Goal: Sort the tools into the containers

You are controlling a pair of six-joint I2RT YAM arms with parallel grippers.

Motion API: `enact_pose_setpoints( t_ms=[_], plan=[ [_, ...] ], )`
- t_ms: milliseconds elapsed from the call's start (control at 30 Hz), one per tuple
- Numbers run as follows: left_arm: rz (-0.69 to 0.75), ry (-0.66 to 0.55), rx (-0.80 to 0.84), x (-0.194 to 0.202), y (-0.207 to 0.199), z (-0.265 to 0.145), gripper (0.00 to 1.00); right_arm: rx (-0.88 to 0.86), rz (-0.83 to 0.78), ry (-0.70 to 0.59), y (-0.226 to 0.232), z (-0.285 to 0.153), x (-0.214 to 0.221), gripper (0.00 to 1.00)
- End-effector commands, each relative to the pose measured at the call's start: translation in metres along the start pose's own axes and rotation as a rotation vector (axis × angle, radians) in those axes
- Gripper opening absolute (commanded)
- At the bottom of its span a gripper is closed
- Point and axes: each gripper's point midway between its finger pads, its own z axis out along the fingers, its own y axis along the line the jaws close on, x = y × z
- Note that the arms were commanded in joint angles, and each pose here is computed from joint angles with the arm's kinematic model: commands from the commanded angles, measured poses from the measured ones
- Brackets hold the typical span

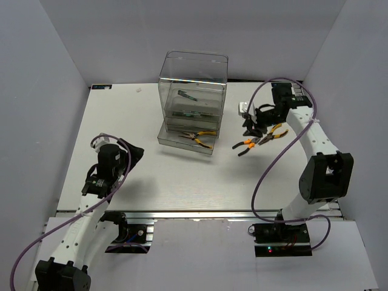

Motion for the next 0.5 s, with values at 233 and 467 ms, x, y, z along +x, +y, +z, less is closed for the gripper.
enact_pose_setpoints(
  t_ms=[233, 467],
  plan=[
    [0.011, 0.052, 0.051, 0.006, -0.013, 0.012, 0.78, -0.044, 0.249, 0.151, 0.000, 0.038, 0.113, 0.56],
    [-0.008, 0.049, 0.063, 0.007, -0.013, 0.006, 0.78, -0.031, 0.317, 0.222, -0.033, 0.062, 0.151, 0.55]
  ],
)
